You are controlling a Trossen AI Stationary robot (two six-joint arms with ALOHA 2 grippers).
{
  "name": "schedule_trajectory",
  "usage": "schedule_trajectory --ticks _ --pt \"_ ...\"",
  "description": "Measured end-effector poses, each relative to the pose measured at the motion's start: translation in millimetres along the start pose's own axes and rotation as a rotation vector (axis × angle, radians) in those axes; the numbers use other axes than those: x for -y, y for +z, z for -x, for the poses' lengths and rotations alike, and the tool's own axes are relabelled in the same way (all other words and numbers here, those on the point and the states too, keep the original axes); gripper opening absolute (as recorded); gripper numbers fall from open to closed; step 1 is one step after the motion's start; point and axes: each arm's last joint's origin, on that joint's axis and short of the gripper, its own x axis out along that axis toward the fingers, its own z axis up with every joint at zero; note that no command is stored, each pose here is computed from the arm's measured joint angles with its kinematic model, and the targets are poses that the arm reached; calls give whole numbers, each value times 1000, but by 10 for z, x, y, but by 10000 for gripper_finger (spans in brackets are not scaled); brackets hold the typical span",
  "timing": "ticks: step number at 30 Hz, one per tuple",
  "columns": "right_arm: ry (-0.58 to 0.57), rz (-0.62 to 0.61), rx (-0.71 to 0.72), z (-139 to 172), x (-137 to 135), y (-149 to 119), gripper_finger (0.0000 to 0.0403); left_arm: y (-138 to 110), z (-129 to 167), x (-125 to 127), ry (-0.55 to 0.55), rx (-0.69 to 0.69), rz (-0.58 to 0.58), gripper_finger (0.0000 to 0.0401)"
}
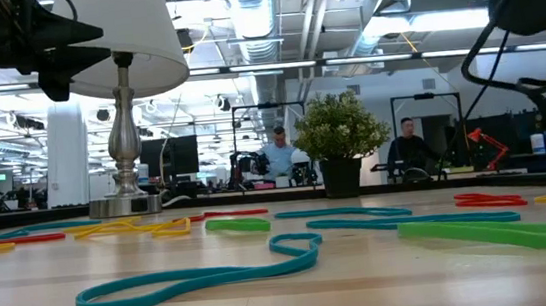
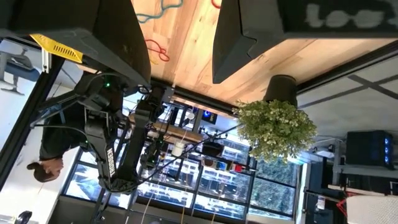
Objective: Pick and place rubber bands into bin
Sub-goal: Put the red rubber band into the yellow basket
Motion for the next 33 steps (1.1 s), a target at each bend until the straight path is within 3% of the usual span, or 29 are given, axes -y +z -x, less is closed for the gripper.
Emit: schedule_trajectory --ticks 10,33 --pt "62 6 80 130 30 35 87 0 0 1 -1 0 0 162" --pt "58 37 91 -42 91 -29 75 -2 0 2 -6 -3 -1 162"
